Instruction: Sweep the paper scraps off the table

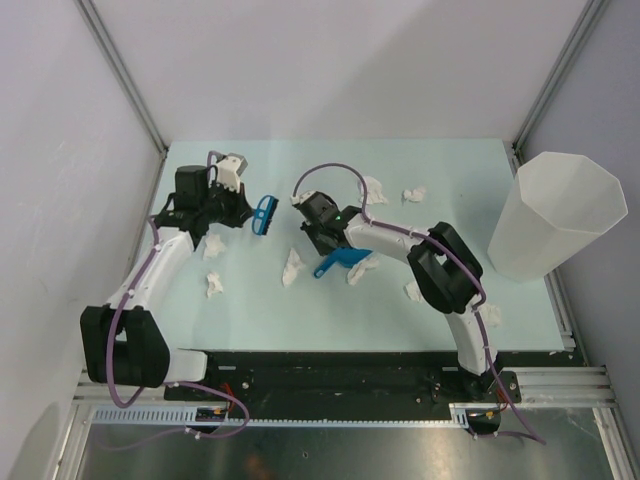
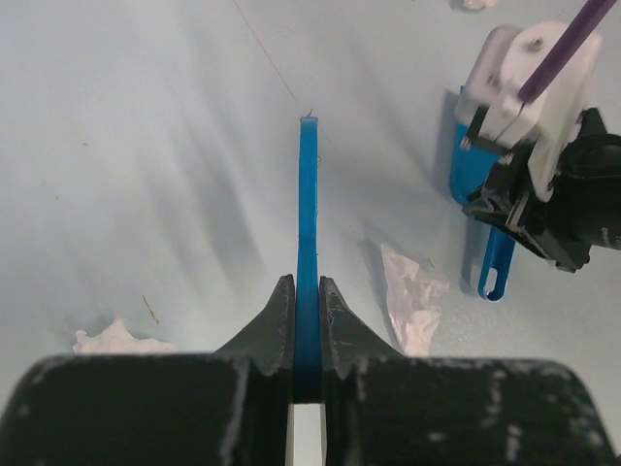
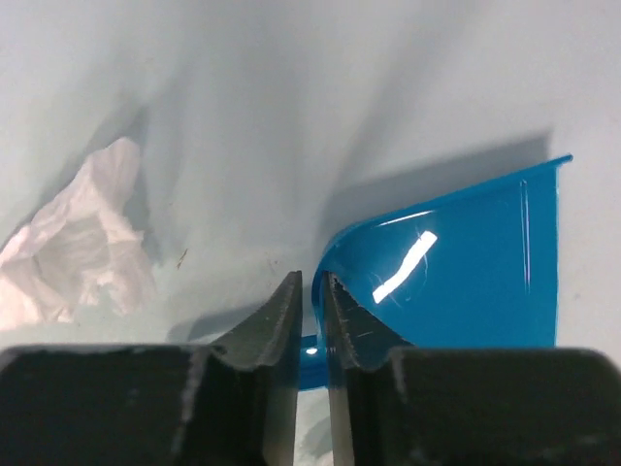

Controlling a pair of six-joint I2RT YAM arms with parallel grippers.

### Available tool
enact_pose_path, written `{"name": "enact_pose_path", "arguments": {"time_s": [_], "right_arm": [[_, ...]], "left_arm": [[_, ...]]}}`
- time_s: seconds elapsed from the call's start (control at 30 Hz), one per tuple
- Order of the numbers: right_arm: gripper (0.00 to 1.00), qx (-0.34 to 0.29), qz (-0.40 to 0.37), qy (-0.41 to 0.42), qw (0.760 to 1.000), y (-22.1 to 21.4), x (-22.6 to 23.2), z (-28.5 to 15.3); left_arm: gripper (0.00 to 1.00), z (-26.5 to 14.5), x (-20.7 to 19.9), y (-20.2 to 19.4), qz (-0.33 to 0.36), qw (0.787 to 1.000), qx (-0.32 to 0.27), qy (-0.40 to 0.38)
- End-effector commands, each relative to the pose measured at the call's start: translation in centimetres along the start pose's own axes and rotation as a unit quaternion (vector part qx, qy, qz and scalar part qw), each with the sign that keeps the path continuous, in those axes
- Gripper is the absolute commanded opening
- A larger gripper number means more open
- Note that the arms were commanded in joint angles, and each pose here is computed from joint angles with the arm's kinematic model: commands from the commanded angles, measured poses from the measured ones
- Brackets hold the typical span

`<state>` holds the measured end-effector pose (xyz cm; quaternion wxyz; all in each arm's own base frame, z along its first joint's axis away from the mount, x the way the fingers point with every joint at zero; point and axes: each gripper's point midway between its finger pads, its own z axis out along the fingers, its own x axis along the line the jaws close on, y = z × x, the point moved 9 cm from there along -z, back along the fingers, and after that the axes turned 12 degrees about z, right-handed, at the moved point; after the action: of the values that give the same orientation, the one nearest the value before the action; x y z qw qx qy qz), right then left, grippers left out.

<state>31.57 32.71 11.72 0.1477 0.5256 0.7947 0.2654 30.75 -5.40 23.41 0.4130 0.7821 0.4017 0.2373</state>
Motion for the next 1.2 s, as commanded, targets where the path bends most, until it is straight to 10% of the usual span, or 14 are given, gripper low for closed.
{"name": "enact_pose_path", "arguments": {"time_s": [0.0,0.23,0.57,0.67,0.73,0.9,1.0,1.17], "right_arm": [[0.15,0.004,-0.086,0.075,0.993,0.3,1.0,0.0],[0.0,0.011,-0.2,0.129,0.971,0.1,1.6,-1.8],[0.0,0.055,-0.437,0.276,0.854,-4.1,4.2,-5.2],[0.16,0.058,-0.447,0.289,0.845,-4.5,4.2,-5.3],[0.5,0.042,-0.448,0.273,0.85,-4.2,4.5,-5.9],[0.63,-0.029,-0.393,0.192,0.899,-2.3,5.9,-8.5],[0.99,-0.09,-0.313,0.132,0.936,-0.8,5.9,-11.1],[1.0,-0.138,-0.108,0.07,0.982,-1.3,5.0,-13.4]], "left_arm": [[0.0,-1.4,-0.1,1.2,0.025,0.999,-0.039,-0.004],[0.0,-2.1,0.2,1.1,0.031,0.998,-0.047,0.003],[0.0,-3.1,0.9,0.8,0.032,0.998,-0.051,0.026],[0.0,-3.2,0.7,0.6,0.035,0.998,-0.051,0.024],[0.0,-3.3,0.8,0.5,0.039,0.998,-0.05,0.027],[0.0,-3.5,0.7,0.5,0.043,0.997,-0.052,0.029],[0.0,-4.0,0.5,0.7,0.05,0.997,-0.06,0.028],[0.0,-4.5,0.2,0.1,0.064,0.996,-0.057,0.036]]}}
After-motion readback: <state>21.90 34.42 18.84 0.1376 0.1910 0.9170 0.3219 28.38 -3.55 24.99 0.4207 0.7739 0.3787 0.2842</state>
